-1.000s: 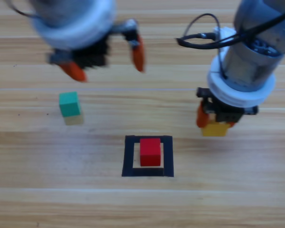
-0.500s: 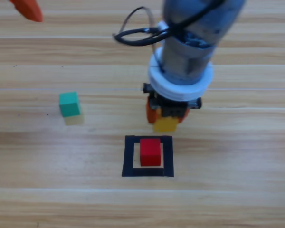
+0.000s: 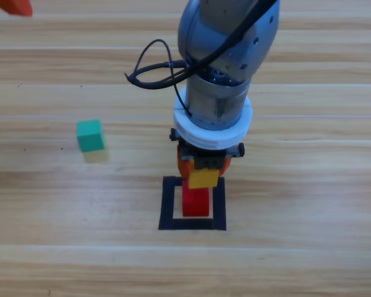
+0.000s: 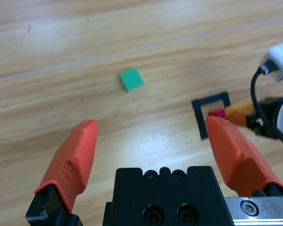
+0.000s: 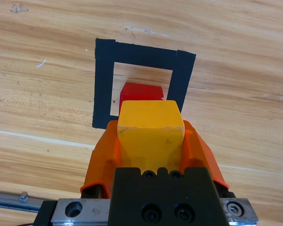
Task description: Stack the blocks in the rectangular block: red at the bottom, yellow in the middle, green on top
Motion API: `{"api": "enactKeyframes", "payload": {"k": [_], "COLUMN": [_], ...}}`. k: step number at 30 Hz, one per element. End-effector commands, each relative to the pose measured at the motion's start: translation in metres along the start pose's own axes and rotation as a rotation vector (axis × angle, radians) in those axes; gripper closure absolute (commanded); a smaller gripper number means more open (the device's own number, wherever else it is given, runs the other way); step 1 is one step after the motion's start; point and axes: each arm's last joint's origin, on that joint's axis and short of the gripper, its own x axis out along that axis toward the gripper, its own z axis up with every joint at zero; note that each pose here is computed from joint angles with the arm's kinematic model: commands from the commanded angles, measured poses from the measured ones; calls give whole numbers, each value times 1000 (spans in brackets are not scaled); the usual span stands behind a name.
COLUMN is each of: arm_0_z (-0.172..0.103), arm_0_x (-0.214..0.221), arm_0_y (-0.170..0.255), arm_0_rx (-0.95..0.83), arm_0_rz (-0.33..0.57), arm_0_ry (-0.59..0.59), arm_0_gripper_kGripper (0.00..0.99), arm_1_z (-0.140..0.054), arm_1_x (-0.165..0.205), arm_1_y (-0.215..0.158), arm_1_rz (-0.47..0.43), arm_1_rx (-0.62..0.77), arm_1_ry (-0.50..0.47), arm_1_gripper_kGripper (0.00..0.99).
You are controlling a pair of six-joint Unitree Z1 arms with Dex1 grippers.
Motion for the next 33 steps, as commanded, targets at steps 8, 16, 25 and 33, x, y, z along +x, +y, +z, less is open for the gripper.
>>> {"api": "enactKeyframes", "payload": {"k": [8, 16, 25, 33], "arm_0_z": [-39, -35, -34, -35], "arm_0_x": [2, 10, 21, 28], "arm_0_y": [14, 15, 15, 16], "arm_0_rx": [28, 12, 7, 5], "arm_0_rz": [-88, -82, -71, -68], "arm_0_ry": [-58, -36, -7, 10], "arm_0_gripper_kGripper": [0, 0, 0, 0], "arm_1_z": [-10, -11, -12, -13], "arm_1_x": [33, 33, 38, 40], "arm_1_y": [14, 15, 17, 18], "arm_1_rz": [-38, -32, -34, -37], "arm_1_rx": [-33, -33, -36, -41], "arm_1_ry": [58, 69, 79, 84], "arm_1_gripper_kGripper": [880, 880, 880, 880]}}
